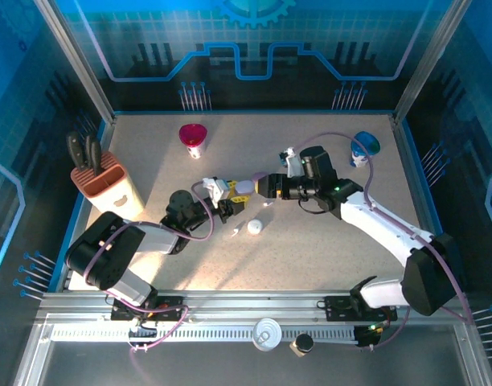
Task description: Insert the wireless bluetooth earbuds into the charging case
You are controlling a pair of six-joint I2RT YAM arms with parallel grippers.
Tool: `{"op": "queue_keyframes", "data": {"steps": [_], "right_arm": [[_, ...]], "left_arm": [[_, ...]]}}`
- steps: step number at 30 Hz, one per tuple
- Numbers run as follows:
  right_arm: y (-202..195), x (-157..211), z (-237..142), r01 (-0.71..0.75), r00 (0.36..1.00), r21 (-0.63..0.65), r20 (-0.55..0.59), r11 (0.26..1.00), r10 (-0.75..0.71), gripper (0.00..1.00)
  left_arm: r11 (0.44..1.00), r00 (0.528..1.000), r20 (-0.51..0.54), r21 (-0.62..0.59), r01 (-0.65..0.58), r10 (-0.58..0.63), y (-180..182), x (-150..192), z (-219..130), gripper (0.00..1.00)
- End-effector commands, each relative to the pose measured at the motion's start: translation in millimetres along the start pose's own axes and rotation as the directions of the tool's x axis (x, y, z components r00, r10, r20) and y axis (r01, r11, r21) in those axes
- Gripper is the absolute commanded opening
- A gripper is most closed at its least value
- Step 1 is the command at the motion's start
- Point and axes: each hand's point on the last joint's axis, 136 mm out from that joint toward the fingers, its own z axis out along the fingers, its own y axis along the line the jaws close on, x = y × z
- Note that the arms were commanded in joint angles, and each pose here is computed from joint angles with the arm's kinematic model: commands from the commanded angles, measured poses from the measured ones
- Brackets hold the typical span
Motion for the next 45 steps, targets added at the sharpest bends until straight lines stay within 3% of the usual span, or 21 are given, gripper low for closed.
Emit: {"op": "queue_keyframes", "data": {"steps": [1, 7, 12, 16, 23, 25, 28, 30, 34, 39, 45], "right_arm": [[22.3, -1.9, 0.6, -0.110, 0.994, -0.181, -0.020, 0.977, 0.108, 0.69], [39.2, 0.9, 11.6, -0.161, 0.987, -0.338, -0.071, 0.927, 0.146, 0.67], [42.4, 0.1, 18.0, -0.185, 0.982, -0.371, -0.096, 0.910, 0.161, 0.64], [43.1, -0.6, 23.8, -0.214, 0.976, -0.391, -0.110, 0.895, 0.186, 0.50], [39.4, -1.3, 23.1, -0.212, 0.977, -0.380, -0.100, 0.900, 0.188, 0.18], [35.1, -0.6, 22.7, -0.213, 0.977, -0.368, -0.092, 0.905, 0.193, 0.15], [27.1, 0.4, 21.0, -0.213, 0.977, -0.343, -0.078, 0.915, 0.198, 0.15], [18.6, 1.6, 19.2, -0.211, 0.977, -0.307, -0.067, 0.928, 0.200, 0.14], [-7.8, 6.8, 13.1, -0.196, 0.981, -0.193, -0.042, 0.961, 0.191, 0.14], [-69.5, 22.7, -1.7, -0.207, 0.978, 0.035, 0.011, 0.978, 0.207, 0.15], [-145.7, 55.4, -27.9, -0.311, 0.950, 0.241, 0.083, 0.919, 0.300, 0.15]], "left_arm": [[0.999, 0.995, 0.100, 0.046, -0.018, 0.014, -6.7, -30.4, 1.0, 0.36], [0.996, 0.993, 0.116, 0.084, -0.009, -0.001, -10.9, -33.1, 3.7, 0.35], [0.995, 0.993, 0.115, 0.103, -0.010, -0.002, -14.1, -33.3, 4.2, 0.35], [0.994, 0.993, 0.116, 0.111, -0.010, -0.003, -15.0, -34.2, 4.0, 0.35], [0.993, 0.995, 0.103, 0.117, -0.005, -0.008, -15.9, -28.7, 4.2, 0.38], [0.993, 0.995, 0.099, 0.116, -0.003, -0.008, -15.5, -27.1, 4.5, 0.41], [0.993, 0.996, 0.091, 0.117, 0.003, -0.013, -15.7, -24.5, 4.8, 0.57], [0.994, 0.996, 0.083, 0.113, 0.005, -0.014, -15.1, -22.9, 4.7, 0.69], [0.994, 0.999, 0.037, 0.109, 0.007, -0.011, -14.8, -13.4, 4.0, 0.82], [0.986, 0.995, -0.096, 0.167, 0.022, -0.006, -25.2, 6.0, 2.1, 0.89], [0.976, 0.968, -0.250, 0.215, 0.037, 0.018, -35.0, 26.7, -3.4, 0.95]]}}
